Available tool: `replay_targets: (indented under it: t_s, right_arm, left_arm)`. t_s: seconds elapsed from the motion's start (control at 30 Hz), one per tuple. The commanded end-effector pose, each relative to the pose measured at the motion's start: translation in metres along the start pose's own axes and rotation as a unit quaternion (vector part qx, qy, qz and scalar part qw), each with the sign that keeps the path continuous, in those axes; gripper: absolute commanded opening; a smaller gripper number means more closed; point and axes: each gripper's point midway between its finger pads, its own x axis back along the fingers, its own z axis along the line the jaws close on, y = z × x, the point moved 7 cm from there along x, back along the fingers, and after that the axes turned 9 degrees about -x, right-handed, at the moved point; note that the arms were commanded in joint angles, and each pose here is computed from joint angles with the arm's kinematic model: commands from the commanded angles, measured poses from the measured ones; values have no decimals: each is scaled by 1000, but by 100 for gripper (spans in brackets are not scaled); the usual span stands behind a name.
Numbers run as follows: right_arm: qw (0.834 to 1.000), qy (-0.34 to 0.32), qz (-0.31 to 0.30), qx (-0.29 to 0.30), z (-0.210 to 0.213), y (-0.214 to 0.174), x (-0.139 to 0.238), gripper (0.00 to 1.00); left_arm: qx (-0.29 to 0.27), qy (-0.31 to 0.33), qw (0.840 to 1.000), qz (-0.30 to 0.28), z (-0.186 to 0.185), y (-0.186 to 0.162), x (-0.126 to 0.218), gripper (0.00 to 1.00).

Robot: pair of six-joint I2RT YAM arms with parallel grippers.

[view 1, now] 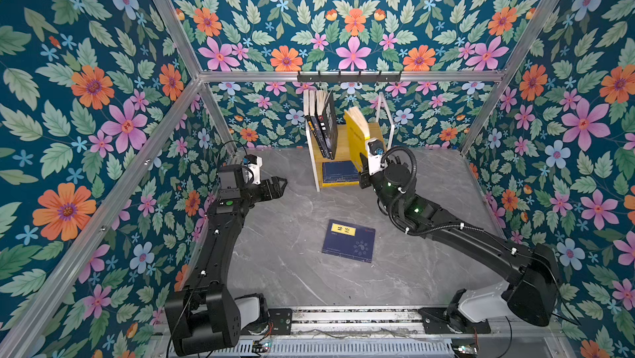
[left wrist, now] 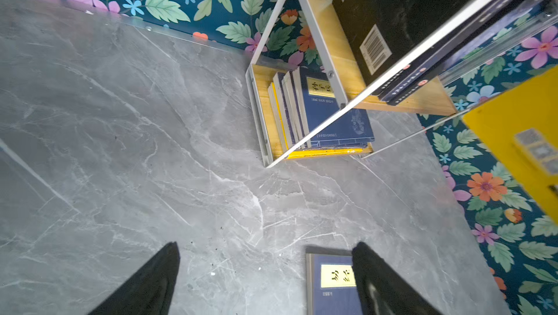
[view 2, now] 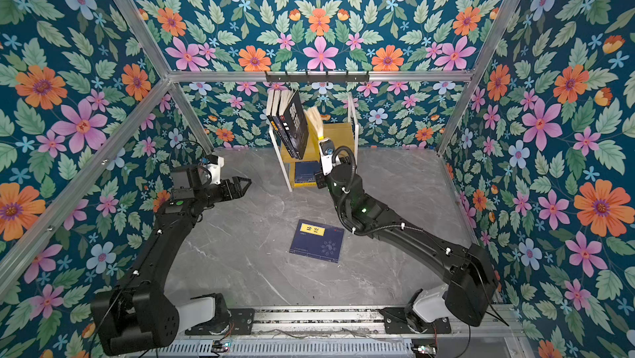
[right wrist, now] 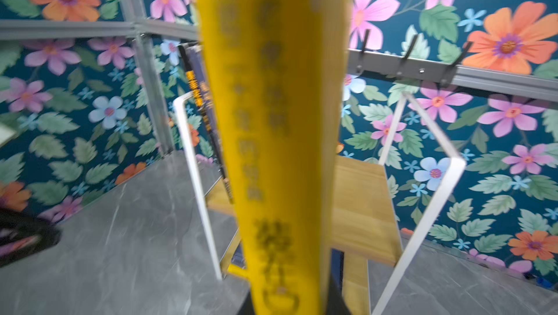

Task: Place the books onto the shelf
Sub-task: 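Carry the yellow book upright to the shelf beside the standing books with the right gripper, then lower the yellow book onto the shelf against the standing books, right gripper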

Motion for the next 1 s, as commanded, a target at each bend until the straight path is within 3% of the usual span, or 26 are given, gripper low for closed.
replay_targets:
  t_s: [0.0, 0.17, 0.5, 0.83, 0.97]
  right_arm:
    - [994, -18, -80, -69, -7, 34, -16, 0]
    - [990, -18, -110, -87, -9, 46, -55, 0]
    - [994, -34, -86, -62, 8, -4, -140, 0]
    - [996, 1, -43, -78, 15, -36, -149, 0]
    - [997, 22, -13, -68, 21, -52, -154, 7]
  left_arm:
    - [-17, 16, 1000, -5, 2, 5, 2, 92]
    - [-21, 21, 1000, -8, 3, 4, 3, 93]
    - [-16, 13, 1000, -11, -1, 9, 6, 94]
    - [-15, 16, 1000, -10, 0, 8, 4, 96]
    - [-2, 4, 1000, -12, -2, 11, 3, 97]
